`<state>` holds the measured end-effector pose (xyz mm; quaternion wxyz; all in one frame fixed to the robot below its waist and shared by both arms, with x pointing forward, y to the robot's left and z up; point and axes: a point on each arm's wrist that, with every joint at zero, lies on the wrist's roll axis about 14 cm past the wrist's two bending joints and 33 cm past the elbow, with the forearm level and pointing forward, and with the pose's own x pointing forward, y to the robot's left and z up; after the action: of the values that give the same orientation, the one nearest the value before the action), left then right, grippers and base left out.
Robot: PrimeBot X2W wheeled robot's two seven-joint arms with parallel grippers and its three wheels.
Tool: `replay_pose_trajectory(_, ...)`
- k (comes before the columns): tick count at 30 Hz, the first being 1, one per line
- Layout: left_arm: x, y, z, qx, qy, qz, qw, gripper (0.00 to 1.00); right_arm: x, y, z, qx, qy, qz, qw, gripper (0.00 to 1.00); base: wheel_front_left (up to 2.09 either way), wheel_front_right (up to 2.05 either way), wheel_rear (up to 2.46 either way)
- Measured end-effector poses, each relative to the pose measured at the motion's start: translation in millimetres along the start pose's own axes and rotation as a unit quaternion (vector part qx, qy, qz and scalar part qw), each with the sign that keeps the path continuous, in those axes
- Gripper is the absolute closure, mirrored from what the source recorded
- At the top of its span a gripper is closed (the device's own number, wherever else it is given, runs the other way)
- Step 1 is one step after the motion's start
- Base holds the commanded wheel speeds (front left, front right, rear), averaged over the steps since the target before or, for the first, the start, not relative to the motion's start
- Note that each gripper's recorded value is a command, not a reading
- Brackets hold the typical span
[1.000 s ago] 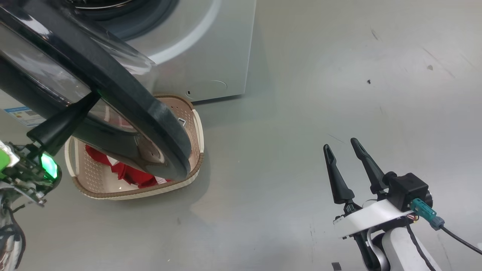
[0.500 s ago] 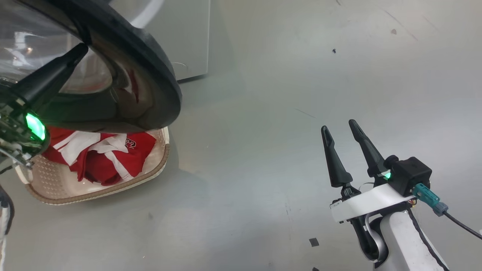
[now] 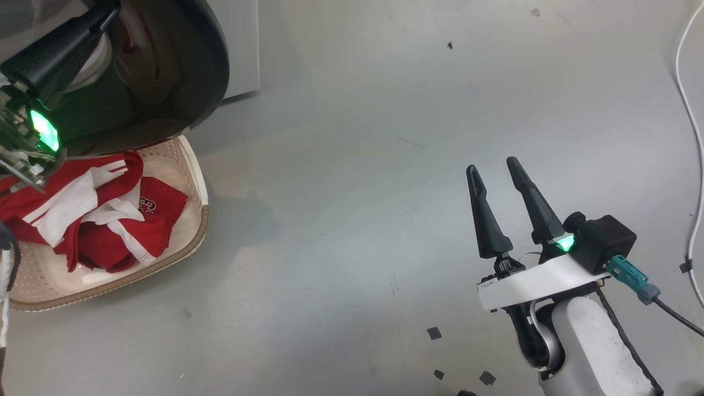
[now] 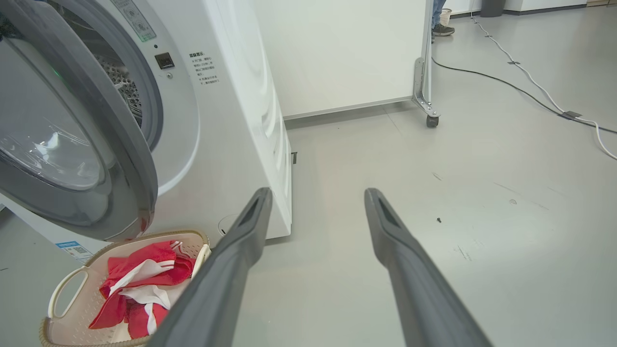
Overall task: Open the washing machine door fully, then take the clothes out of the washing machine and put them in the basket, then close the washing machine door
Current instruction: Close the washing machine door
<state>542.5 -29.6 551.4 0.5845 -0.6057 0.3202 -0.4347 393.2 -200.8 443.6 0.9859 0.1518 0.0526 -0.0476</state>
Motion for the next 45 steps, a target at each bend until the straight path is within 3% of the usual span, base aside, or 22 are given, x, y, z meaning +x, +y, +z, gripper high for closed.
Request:
replay_pose_trajectory(20,24,3,6,-0.015,-0.009,-0.009,1.000,1.00,3,-4,5,-0.002,-0.007,-0.010,1.000,0.00,0.00,0.00,0.00)
replay_pose_trajectory(27,9,-10,14,-0.004,-0.043,-0.033,0.999,1.00,6,2,6,-0.005,-0.010,0.000,1.000,0.00,0.00,0.00,0.00)
replay_pose_trajectory(39,-62,17,16,-0.039,-0.156,-0.022,0.987,1.00,14,22,7,-0.014,-0.016,0.033,0.999,0.00,0.00,0.00,0.00)
replay_pose_trajectory(40,-69,20,15,-0.046,-0.167,-0.020,0.985,0.91,15,24,7,-0.013,-0.017,0.036,0.999,0.00,0.00,0.00,0.00)
replay_pose_trajectory(42,-83,27,10,-0.060,-0.186,-0.013,0.981,0.60,16,28,7,-0.012,-0.018,0.042,0.999,0.00,0.00,0.00,0.00)
replay_pose_trajectory(43,-89,30,7,-0.067,-0.194,-0.009,0.979,0.52,15,29,7,-0.013,-0.017,0.045,0.999,0.00,0.00,0.00,0.00)
replay_pose_trajectory(44,-94,32,4,-0.074,-0.201,-0.009,0.977,0.29,15,31,6,-0.013,-0.016,0.047,0.999,0.00,0.00,0.00,0.00)
replay_pose_trajectory(45,-100,33,2,-0.081,-0.215,-0.009,0.973,0.00,14,32,5,-0.012,-0.015,0.048,0.999,0.00,0.00,0.00,0.00)
